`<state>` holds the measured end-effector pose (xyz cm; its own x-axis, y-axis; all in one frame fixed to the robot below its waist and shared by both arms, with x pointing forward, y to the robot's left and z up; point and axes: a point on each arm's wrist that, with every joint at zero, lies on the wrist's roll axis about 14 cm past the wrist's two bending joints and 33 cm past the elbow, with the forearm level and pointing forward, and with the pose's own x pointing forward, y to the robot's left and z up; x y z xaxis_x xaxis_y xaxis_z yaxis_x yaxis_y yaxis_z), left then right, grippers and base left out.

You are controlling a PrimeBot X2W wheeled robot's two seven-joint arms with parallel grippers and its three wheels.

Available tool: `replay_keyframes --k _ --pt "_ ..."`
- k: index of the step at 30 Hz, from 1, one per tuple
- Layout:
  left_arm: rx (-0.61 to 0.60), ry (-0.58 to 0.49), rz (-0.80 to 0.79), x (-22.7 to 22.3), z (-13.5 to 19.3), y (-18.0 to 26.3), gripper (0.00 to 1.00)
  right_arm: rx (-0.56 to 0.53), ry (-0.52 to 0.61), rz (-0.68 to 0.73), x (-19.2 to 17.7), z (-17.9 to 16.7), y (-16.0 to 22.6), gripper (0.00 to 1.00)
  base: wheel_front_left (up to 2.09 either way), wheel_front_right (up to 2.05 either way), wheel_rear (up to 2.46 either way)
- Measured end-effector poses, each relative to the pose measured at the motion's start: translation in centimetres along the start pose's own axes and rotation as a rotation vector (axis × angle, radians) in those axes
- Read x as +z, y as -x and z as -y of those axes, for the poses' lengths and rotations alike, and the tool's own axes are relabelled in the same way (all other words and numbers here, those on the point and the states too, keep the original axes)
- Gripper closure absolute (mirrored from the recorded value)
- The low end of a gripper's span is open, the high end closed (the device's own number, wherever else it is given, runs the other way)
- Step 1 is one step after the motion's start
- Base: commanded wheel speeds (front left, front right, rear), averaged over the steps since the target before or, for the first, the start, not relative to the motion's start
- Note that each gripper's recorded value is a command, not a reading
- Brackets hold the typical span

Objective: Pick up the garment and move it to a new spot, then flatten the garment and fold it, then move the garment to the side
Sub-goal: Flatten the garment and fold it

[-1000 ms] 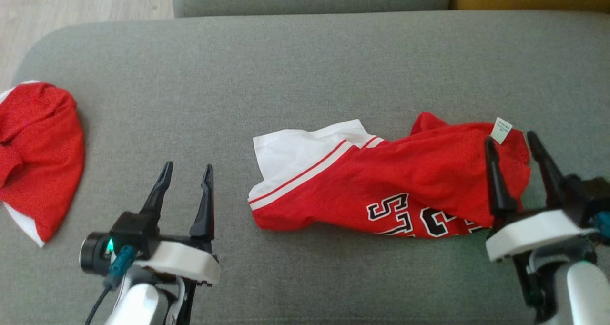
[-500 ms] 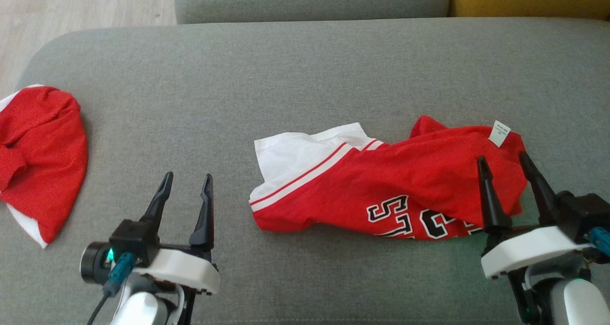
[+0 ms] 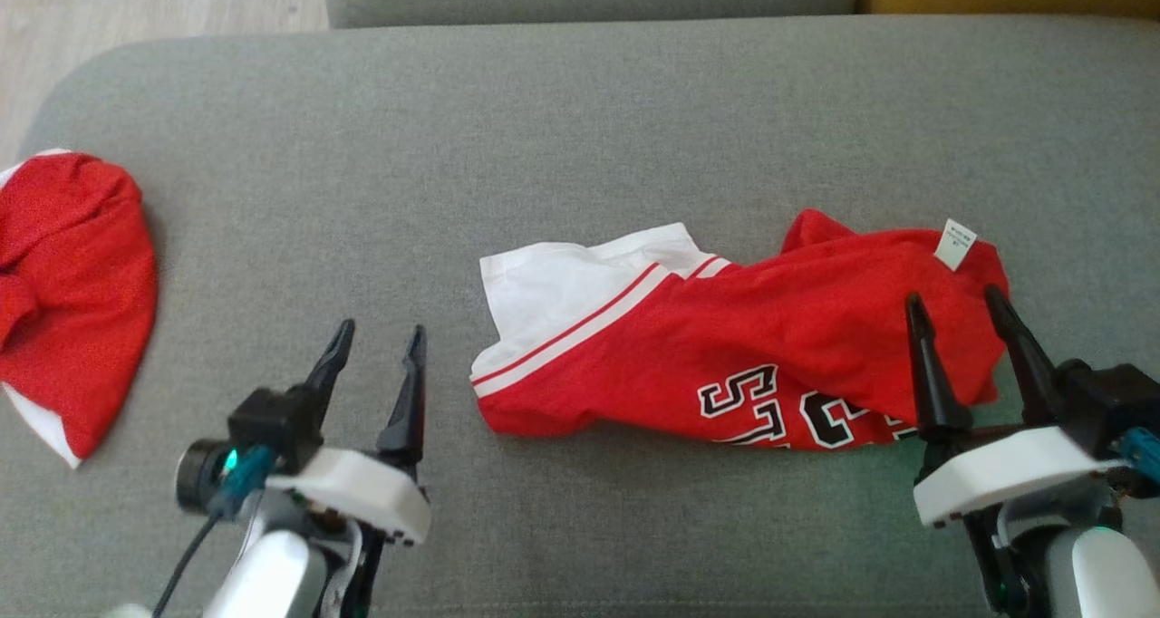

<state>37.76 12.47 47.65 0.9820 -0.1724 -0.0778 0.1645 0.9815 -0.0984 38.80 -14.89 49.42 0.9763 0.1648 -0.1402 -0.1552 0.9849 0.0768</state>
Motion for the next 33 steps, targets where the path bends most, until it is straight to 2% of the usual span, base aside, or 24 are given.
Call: replay_keyframes --k 12,24,25,26,27,33 --pt "-0.141 0.085 -0.226 -4.5 3.1 -5.8 0.0 -0.004 -0.006 -0.023 -0.8 0.4 -2.0 0.0 0.0 0.0 0.0" --pt "-0.185 0.146 -0.474 -10.2 3.9 -9.7 0.0 -0.042 -0.016 -0.045 -1.8 2.0 -3.0 0.0 0.0 0.0 0.0" --pt "-0.185 0.146 -0.474 -10.2 3.9 -9.7 0.22 -0.042 -0.016 -0.045 -1.8 2.0 -3.0 0.0 0.0 0.0 0.0" --pt "-0.197 0.156 -0.48 -10.2 4.1 -10.2 0.83 -0.052 -0.017 -0.053 -2.0 2.3 -2.9 0.0 0.0 0.0 0.0" --pt "-0.197 0.156 -0.48 -10.2 4.1 -10.2 1.0 -0.052 -0.017 -0.053 -2.0 2.3 -2.9 0.0 0.0 0.0 0.0" --pt "-0.199 0.144 -0.414 -9.7 4.3 -10.6 1.0 -0.066 -0.025 -0.043 -1.9 2.7 -2.8 0.0 0.0 0.0 0.0"
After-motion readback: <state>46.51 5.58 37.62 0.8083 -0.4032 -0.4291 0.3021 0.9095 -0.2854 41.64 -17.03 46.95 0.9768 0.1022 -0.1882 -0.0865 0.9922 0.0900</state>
